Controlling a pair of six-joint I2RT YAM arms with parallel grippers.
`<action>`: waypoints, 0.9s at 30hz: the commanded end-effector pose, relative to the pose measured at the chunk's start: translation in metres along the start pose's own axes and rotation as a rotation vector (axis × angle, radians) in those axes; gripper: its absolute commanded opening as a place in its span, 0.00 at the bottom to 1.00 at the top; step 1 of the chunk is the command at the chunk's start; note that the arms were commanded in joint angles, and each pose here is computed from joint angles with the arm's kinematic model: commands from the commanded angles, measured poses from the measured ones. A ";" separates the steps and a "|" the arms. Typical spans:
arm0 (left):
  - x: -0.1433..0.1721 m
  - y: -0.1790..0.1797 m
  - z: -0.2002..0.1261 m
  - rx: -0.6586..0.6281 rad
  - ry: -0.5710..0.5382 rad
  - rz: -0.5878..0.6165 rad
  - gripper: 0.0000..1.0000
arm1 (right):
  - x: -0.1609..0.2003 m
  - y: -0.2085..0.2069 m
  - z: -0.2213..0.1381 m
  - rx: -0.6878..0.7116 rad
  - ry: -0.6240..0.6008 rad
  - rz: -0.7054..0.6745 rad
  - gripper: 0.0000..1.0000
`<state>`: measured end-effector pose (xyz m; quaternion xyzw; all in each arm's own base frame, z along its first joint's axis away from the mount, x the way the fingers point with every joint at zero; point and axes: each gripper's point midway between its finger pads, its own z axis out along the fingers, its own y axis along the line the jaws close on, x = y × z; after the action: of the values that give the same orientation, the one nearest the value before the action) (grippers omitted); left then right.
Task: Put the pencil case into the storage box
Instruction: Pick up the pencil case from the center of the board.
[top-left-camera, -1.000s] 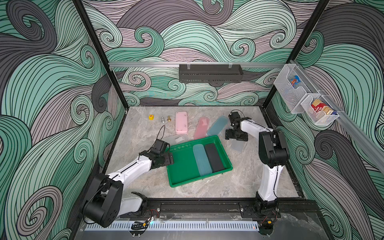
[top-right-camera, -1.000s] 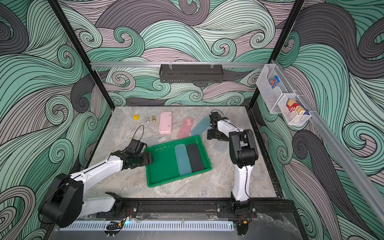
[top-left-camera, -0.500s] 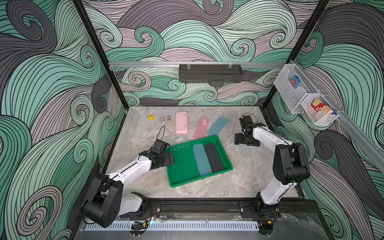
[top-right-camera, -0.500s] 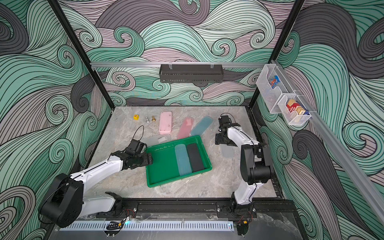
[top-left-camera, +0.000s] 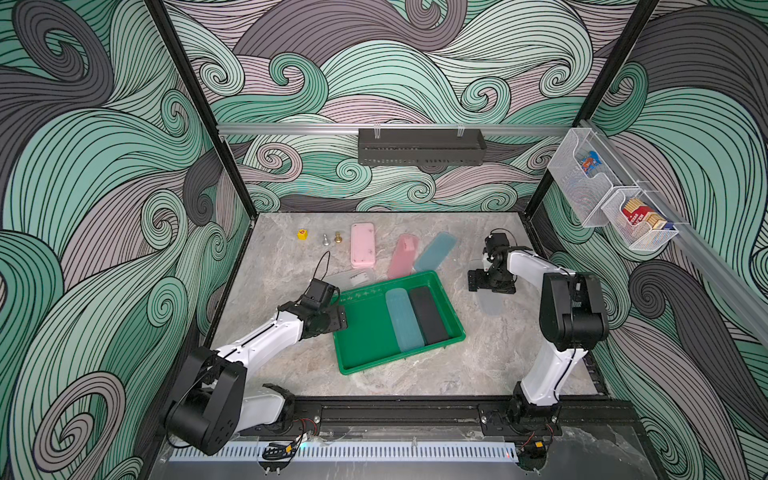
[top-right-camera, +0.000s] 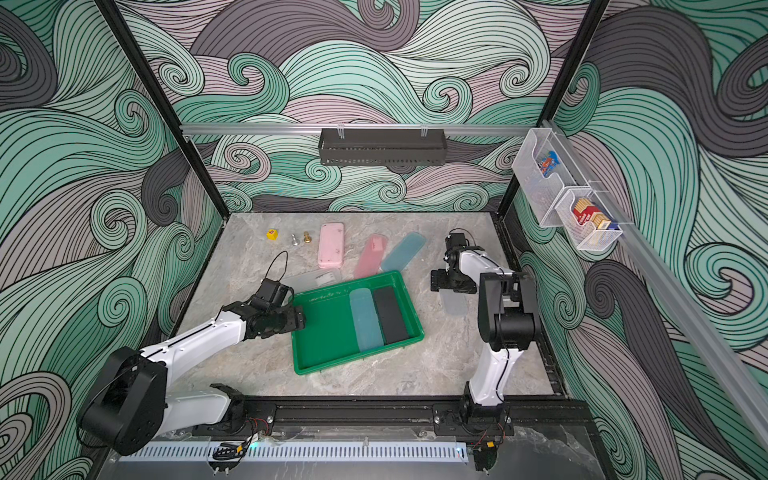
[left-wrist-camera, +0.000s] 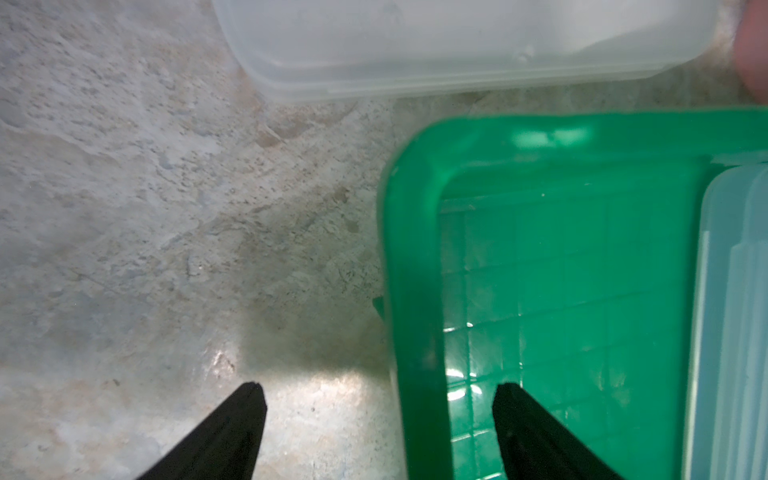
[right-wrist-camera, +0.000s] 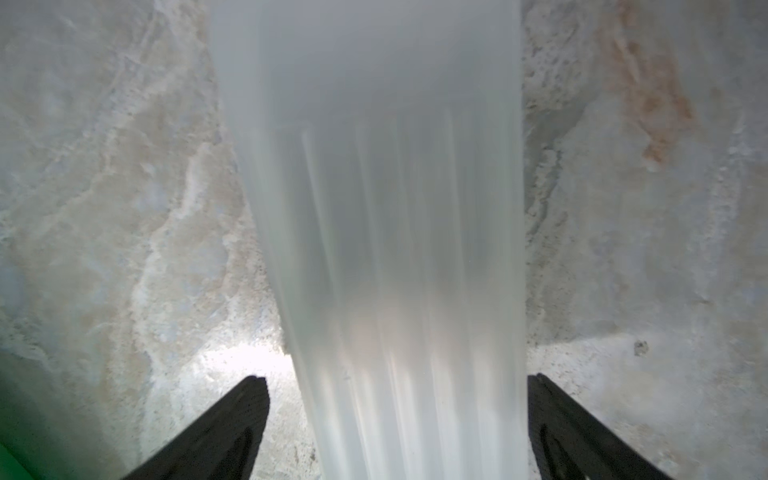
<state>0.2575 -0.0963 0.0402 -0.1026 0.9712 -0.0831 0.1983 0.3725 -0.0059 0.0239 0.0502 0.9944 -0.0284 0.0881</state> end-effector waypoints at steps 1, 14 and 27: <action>-0.001 -0.001 -0.002 0.014 -0.004 0.006 0.90 | -0.005 -0.002 0.005 0.003 -0.004 -0.016 0.99; -0.001 0.000 -0.003 0.011 -0.006 0.007 0.90 | -0.002 0.003 0.022 -0.015 0.043 -0.020 0.83; -0.001 0.001 -0.003 0.010 -0.006 0.007 0.90 | 0.007 0.013 -0.001 -0.090 0.009 0.011 0.66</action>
<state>0.2573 -0.0966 0.0402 -0.1024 0.9712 -0.0840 0.1979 0.3759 0.0004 0.0143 0.0426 0.9954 -0.0071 0.0852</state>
